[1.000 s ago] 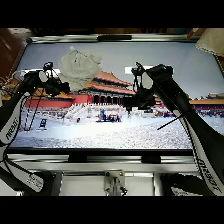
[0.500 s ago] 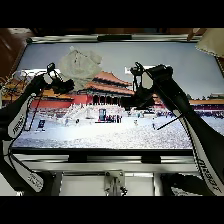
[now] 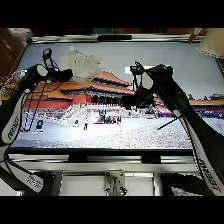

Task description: Fold the shirts.

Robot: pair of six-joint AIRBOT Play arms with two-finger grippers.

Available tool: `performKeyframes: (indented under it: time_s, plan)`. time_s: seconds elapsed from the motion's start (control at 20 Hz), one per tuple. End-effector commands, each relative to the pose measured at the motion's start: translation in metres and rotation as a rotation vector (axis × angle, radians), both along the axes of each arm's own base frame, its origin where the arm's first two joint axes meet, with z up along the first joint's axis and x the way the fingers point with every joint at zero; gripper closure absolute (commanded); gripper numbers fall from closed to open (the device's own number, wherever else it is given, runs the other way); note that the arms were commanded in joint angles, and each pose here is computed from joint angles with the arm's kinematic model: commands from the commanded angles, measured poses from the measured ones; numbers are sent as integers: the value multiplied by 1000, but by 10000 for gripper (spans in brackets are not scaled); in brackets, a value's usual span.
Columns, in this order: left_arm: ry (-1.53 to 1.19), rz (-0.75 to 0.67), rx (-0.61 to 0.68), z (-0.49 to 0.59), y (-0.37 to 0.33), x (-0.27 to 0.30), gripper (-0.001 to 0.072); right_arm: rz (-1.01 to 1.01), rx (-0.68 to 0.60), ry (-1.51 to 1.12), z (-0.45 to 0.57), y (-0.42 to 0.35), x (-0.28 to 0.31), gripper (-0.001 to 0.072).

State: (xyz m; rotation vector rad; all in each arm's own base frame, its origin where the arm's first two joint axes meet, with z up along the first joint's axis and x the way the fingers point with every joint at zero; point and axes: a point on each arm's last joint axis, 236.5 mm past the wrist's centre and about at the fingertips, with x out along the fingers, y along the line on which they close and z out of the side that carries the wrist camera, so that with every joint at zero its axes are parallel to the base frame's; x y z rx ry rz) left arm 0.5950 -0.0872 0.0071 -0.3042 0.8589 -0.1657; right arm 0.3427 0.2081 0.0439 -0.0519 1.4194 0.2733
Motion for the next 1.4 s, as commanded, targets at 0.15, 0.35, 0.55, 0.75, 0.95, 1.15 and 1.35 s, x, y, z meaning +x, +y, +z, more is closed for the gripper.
performKeyframes:
  time_s: [0.15, 0.35, 0.55, 0.75, 0.95, 1.15, 1.35]
  plan:
    - [-424, -144, 55, 206, -48, -33, 676, 67, -74, -61, 15, -20, 1, 162]
    - [-796, -254, -1, 379, -101, -137, 676, -3, -233, -297, 94, -89, 1, 161]
    - [-1024, -362, -107, 481, -122, -259, 675, -138, -295, -636, 204, -162, -27, 162]
    - [-911, -480, -86, 460, -131, -301, 675, -192, -172, -789, 254, -180, -69, 161]
    - [-612, -454, 133, 367, -108, -276, 675, -175, -65, -650, 220, -153, -84, 161]
    - [-422, -419, 293, 284, -85, -256, 675, -25, 37, -196, 80, -86, -124, 161]
    - [-269, -428, 337, 213, -79, -254, 674, 71, 195, 251, -22, -34, -204, 161]
